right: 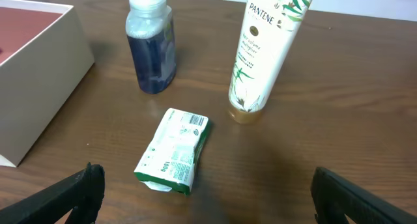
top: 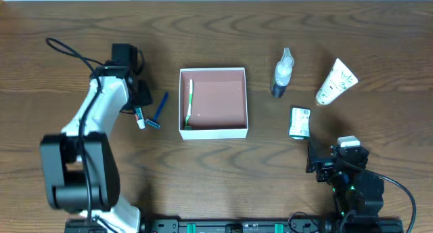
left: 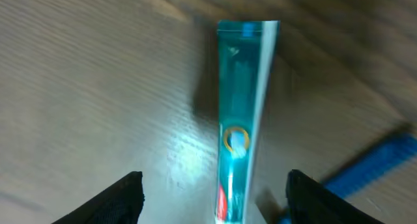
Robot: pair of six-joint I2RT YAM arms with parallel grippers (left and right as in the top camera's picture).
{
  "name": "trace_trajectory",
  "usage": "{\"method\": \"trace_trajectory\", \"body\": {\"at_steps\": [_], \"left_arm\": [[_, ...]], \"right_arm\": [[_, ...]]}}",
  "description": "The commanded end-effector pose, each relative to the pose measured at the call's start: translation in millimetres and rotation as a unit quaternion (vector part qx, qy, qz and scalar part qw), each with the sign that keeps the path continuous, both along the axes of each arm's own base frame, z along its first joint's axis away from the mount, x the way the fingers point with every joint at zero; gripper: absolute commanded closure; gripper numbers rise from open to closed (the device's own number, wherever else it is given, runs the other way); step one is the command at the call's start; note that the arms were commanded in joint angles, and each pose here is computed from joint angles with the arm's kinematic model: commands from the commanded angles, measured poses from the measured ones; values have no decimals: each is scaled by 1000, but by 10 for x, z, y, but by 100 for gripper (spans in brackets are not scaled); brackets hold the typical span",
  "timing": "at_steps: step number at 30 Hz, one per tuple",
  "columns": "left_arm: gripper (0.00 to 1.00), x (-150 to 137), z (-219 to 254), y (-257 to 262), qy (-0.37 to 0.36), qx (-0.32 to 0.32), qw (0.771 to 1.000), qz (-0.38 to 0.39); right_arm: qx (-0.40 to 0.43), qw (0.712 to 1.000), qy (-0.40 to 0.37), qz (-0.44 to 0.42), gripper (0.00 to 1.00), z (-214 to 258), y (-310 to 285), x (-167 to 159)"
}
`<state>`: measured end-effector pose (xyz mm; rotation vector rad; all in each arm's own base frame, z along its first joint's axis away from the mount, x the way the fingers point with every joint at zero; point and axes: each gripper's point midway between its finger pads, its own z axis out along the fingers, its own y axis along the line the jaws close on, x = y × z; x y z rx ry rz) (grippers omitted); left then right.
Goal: Pack container
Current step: 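Move left gripper back and grasp the teal toothpaste tube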
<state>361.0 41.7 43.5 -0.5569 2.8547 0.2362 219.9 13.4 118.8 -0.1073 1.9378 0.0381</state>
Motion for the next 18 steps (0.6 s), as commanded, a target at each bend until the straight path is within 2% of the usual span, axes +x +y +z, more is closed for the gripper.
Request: {"method": "trace_trajectory", "body": {"at_steps": [1, 8, 11, 14, 18], "left_arm": [[32, -18, -238, 18, 25, -23, 999, -5], [44, -10, -518, -160, 47, -81, 995, -38], [55, -22, -548, -172, 52, -84, 994, -38], [71, -38, -538, -172, 54, -84, 994, -38], [77, -88, -460, -174, 59, -84, 994, -43]], "right_arm": [[7, 1000, -1, -2, 1, -2, -4, 0], [7, 1000, -1, -2, 1, -2, -4, 0], [7, 1000, -1, -2, 1, -2, -4, 0], [7, 1000, -1, -2, 1, -2, -4, 0], [7, 1000, -1, -2, 1, -2, -4, 0]]}}
